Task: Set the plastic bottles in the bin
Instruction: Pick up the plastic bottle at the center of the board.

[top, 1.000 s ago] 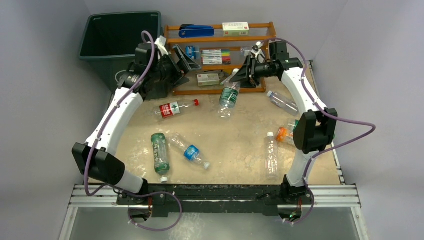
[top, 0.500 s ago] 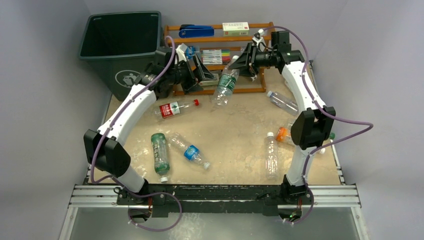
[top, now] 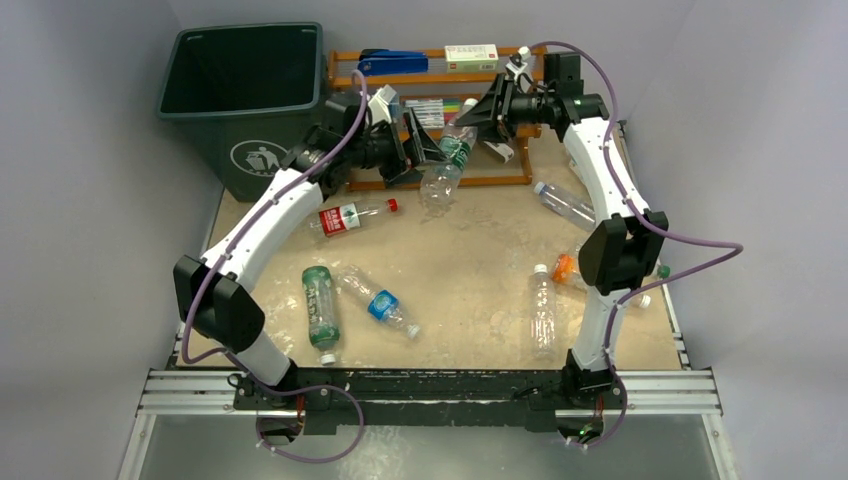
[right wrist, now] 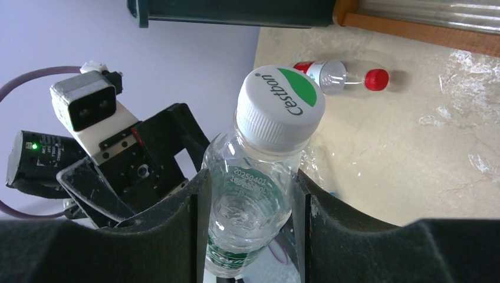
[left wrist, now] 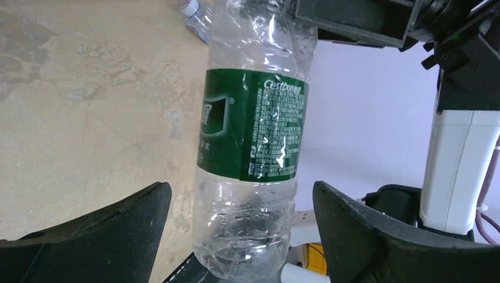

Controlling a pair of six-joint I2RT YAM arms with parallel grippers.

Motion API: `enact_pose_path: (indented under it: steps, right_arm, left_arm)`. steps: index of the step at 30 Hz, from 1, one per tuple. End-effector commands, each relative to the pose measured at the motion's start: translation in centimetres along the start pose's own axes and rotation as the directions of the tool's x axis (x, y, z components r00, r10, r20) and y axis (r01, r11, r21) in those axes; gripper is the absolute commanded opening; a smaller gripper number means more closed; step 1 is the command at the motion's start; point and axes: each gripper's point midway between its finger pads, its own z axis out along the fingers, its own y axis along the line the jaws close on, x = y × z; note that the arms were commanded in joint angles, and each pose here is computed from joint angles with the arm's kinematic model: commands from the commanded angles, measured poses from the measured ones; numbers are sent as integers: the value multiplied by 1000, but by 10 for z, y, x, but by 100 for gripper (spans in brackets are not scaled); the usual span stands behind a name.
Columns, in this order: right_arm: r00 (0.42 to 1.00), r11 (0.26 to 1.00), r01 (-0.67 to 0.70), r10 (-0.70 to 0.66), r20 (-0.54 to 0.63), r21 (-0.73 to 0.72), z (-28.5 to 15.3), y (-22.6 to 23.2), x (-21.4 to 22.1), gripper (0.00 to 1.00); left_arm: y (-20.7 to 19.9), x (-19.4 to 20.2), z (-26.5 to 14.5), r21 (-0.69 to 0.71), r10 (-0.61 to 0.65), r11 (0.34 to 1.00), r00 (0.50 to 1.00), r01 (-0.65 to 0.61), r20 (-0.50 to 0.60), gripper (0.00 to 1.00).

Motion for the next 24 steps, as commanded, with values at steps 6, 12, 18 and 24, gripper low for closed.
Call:
enact_pose_path:
  steps: [6,12,18,24]
  right_arm:
    - [998,996,57,-54,42,-68,-12,34,-5,46]
    - [998,997,53,-50,42,-64,-12,33,-3,47]
    - [998,997,48,-45,41,-60,-12,30,0,53]
    - [999,997,46,-44,27,-67,-13,31,4,71]
  left_arm:
    - [-33,3,5,59,122,991,993,-122,10,90]
    - [-31,8,7,39,145,989,989,-145,-8,71]
    - [-33,9,8,53,144,988,989,-143,-15,56]
    - [-45,4,11,109,118,987,993,-117,-2,53]
